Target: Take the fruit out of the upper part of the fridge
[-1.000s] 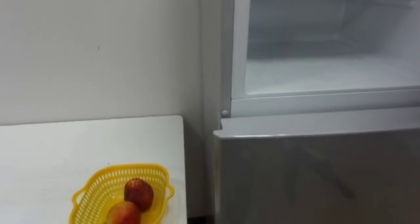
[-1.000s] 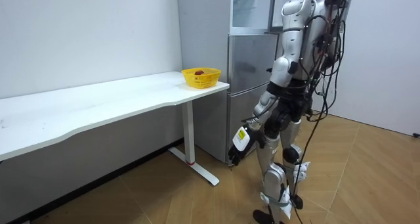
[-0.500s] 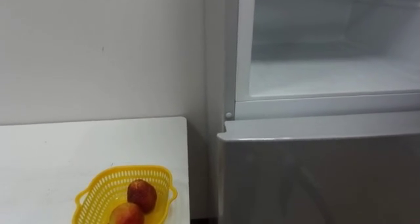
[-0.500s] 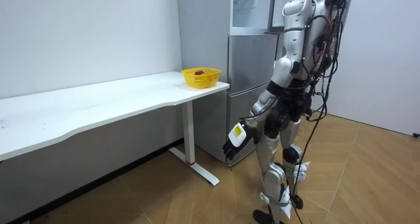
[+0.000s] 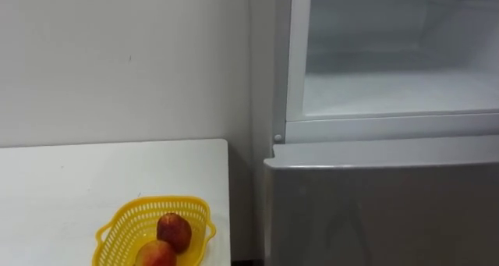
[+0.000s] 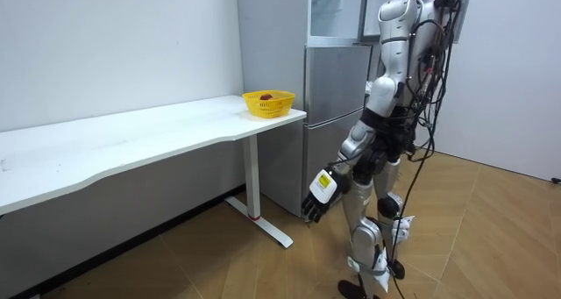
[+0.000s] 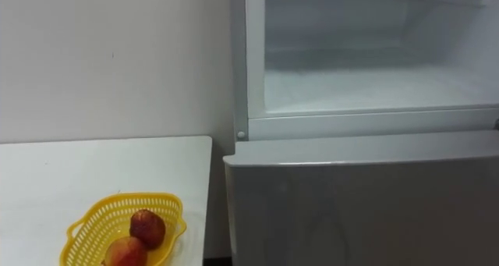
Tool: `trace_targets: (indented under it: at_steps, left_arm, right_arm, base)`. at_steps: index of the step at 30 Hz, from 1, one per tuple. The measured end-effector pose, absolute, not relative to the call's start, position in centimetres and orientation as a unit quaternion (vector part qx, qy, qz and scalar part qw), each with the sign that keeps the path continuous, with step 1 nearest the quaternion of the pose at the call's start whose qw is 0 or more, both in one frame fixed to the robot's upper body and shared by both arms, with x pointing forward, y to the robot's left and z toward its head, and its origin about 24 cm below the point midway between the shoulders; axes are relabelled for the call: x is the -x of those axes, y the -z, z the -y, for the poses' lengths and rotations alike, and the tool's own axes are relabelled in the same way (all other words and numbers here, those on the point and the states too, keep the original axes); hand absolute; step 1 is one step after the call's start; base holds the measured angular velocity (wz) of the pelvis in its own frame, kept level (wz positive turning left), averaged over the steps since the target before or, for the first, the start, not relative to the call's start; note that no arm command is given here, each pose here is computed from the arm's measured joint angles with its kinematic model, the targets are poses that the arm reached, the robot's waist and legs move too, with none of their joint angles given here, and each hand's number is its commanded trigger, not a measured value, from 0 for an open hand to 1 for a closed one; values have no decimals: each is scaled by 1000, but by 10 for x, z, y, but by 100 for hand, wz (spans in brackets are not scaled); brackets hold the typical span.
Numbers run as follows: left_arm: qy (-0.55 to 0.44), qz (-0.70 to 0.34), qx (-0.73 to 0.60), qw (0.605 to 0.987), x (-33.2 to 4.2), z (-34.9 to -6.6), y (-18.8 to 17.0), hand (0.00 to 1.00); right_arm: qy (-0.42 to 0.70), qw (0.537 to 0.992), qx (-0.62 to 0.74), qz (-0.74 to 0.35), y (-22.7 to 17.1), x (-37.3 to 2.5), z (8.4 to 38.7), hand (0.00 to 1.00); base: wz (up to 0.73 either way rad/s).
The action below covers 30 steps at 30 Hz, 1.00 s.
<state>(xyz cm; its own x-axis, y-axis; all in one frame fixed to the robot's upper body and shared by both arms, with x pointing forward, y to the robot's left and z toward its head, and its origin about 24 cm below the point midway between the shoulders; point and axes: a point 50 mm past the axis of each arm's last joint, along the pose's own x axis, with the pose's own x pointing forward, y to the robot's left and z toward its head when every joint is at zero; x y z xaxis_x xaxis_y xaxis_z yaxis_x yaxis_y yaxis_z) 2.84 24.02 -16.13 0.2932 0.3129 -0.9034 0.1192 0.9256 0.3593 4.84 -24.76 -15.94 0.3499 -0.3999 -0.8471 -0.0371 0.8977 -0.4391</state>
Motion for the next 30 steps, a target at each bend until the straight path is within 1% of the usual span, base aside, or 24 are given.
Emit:
trace_targets:
  at_steps: [5,10,15,20,21,23,24,26,27,29,30]
  left_arm:
    - [-49,-618,-197,760,-18,-238,163,0]
    - [-46,-630,-201,749,-16,-237,164,0]
    - [-39,-640,-204,740,-13,-235,166,0]
    - [-44,-651,-201,731,-8,-236,166,0]
    - [-49,-652,-198,730,-7,-237,166,0]
    - [-67,-645,-190,737,-10,-241,164,0]
    - [-75,-642,-188,740,-11,-243,163,0]
    - [-114,-627,-173,751,-15,-251,160,0]
    - [-124,-625,-167,752,-15,-253,159,0]
    - [-138,-621,-160,755,-16,-254,159,0]
    - [-139,-621,-157,756,-16,-254,159,0]
  right_arm:
    - [77,774,175,-604,165,-36,244,0]
    - [78,759,162,-626,167,-27,243,0]
    - [141,757,88,-632,168,-22,244,0]
    - [255,733,-38,-630,170,-8,241,0]
    - [287,724,-73,-623,170,-4,241,0]
    - [384,690,-174,-588,169,1,246,0]
    - [414,677,-203,-574,168,3,248,0]
    - [520,622,-303,-501,165,7,258,0]
    - [543,606,-325,-481,164,7,261,0]
    - [607,553,-388,-419,161,5,270,0]
    - [618,542,-400,-405,160,4,272,0]
  base:
    - [6]
    - [2]
    - [0]
    - [1]
    - [0]
    - [0]
    - [-4]
    - [-6]
    - [-9]
    - [-22]
    - [-20]
